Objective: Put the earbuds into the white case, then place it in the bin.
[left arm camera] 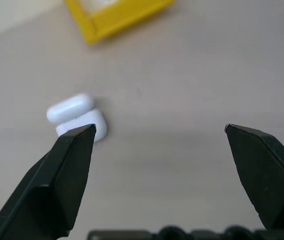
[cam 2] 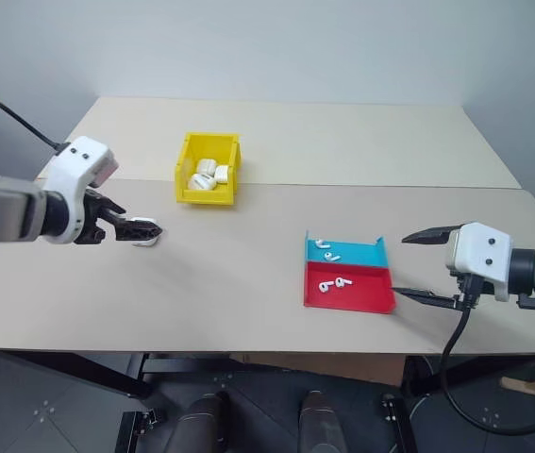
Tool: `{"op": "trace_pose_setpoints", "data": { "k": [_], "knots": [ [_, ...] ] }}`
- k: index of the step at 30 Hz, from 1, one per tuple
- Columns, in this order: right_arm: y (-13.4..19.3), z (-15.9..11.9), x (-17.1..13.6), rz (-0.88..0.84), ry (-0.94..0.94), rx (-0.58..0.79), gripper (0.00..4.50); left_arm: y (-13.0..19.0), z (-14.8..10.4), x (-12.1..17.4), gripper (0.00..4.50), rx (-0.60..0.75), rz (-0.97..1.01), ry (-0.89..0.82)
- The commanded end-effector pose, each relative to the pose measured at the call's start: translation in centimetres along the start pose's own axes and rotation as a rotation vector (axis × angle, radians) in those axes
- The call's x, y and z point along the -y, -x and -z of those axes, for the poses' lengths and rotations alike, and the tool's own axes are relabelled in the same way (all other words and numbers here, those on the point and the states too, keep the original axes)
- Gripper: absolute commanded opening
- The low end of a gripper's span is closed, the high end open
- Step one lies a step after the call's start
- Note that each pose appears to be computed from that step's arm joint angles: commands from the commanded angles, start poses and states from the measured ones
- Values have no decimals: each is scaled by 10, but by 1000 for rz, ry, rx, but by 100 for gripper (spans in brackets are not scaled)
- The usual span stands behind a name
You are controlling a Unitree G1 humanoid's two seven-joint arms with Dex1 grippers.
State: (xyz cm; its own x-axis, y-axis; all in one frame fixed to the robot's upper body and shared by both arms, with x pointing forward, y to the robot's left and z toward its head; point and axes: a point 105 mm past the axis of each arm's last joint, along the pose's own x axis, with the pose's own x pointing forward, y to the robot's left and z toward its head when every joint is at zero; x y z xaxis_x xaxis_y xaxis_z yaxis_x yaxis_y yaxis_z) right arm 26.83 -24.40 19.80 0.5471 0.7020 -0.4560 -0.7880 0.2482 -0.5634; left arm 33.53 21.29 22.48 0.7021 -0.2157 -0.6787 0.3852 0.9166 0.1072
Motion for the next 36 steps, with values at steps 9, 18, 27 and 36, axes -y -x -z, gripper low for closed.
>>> {"op": "trace_pose_setpoints", "data": {
  "k": [9,18,27,36],
  "knots": [
    [-2,-3,10,5,-4,-19,446,-25,-4,-51,450,-266,-227,344],
    [-4,1,10,13,-33,-26,446,-42,-4,-45,450,-338,-191,385],
    [-3,3,2,27,-66,-35,446,-67,0,-44,450,-349,-155,247],
    [1,5,-3,43,-87,-58,446,-79,6,-40,450,-374,-115,185]
  ]
}}
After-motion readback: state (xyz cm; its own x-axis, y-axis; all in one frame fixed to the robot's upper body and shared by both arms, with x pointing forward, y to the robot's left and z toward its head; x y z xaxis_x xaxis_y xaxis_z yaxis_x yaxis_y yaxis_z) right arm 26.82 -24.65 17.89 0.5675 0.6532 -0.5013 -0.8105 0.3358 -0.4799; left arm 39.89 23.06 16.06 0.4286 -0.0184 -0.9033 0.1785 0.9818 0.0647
